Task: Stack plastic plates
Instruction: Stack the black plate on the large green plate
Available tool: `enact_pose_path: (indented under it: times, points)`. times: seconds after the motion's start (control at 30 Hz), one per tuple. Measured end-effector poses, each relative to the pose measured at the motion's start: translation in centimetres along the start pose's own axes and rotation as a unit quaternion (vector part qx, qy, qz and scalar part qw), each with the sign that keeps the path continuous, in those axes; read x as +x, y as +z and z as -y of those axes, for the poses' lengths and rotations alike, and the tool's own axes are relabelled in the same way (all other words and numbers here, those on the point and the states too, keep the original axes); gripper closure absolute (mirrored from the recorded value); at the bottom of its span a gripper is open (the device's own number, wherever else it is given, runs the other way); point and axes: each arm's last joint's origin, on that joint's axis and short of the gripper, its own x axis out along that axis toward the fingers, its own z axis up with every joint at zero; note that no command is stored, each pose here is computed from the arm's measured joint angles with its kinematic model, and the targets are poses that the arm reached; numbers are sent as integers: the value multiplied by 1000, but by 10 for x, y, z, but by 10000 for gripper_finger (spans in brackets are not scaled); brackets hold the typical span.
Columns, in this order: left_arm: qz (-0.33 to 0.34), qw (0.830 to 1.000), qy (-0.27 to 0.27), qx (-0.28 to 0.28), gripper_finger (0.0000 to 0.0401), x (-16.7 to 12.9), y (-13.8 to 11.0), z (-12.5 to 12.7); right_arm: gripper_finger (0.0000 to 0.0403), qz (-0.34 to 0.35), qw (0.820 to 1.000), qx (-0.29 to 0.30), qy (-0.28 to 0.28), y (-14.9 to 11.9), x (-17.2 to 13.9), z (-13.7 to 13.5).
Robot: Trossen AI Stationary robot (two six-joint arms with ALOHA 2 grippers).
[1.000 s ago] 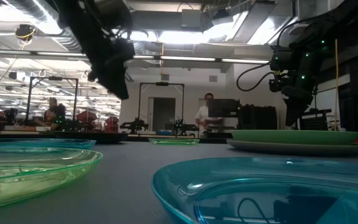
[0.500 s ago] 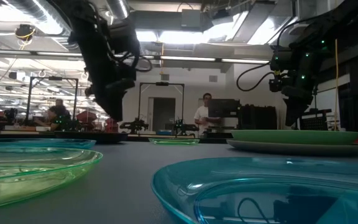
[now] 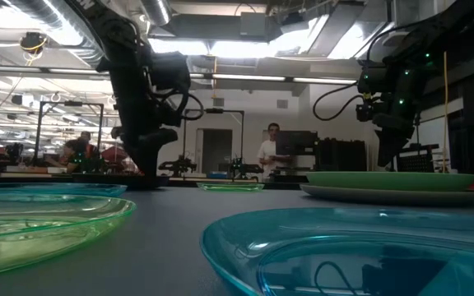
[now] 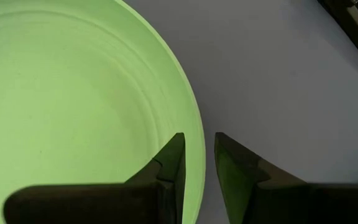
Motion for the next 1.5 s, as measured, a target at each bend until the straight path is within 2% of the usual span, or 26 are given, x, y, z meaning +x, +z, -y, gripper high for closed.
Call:
enact_pose_path:
  times: [0.37,1.03,1.5]
  points:
    - [7,999,9,-39,314,0,1,0,326,0,1000,0,0,0,0,0]
    - [-26,999,27,-27,316,22,-4,5,326,0,1000,0,0,0,0,0]
    - [-15,999,47,-20,385,20,-4,6,326,0,1000,0,0,0,0,0]
